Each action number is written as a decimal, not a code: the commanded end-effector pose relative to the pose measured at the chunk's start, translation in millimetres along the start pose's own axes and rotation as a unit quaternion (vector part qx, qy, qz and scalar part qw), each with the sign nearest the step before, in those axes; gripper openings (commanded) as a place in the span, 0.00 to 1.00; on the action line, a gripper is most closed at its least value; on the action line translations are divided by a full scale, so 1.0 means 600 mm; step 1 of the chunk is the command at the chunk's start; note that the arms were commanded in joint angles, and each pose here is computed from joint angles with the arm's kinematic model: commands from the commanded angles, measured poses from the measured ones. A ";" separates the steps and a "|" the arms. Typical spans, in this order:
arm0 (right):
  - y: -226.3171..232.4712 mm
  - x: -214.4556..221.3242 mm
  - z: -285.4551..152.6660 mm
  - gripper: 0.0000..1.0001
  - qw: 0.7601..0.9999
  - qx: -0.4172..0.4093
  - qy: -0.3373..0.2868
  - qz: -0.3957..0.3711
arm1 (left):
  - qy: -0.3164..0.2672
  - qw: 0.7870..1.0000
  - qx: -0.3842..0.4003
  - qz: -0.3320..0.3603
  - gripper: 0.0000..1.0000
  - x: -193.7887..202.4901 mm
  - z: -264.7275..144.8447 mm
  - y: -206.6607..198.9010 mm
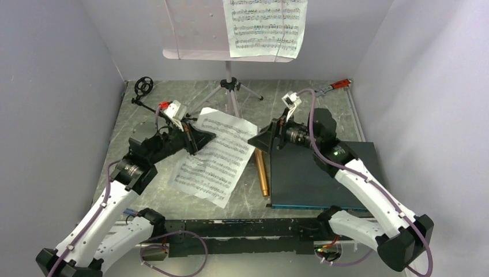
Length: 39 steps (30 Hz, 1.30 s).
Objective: Set up the instrument practice props
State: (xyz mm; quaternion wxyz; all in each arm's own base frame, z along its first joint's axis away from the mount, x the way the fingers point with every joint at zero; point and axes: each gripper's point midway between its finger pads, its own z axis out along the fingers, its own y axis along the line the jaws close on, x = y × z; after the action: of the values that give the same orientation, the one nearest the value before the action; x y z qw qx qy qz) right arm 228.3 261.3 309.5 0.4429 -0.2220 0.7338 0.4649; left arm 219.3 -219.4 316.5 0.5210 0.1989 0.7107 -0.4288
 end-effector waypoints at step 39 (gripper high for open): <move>0.116 0.013 0.079 0.00 0.983 -0.171 -0.022 0.061 | -0.150 0.984 0.005 -0.091 0.55 -0.088 -0.024 -0.025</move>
State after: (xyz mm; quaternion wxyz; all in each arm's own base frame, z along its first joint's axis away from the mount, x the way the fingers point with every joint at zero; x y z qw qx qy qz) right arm 192.3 340.6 301.2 0.3418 -0.2202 0.6647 0.6268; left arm 228.0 -204.1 362.8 0.5818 0.0463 0.6408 -0.4987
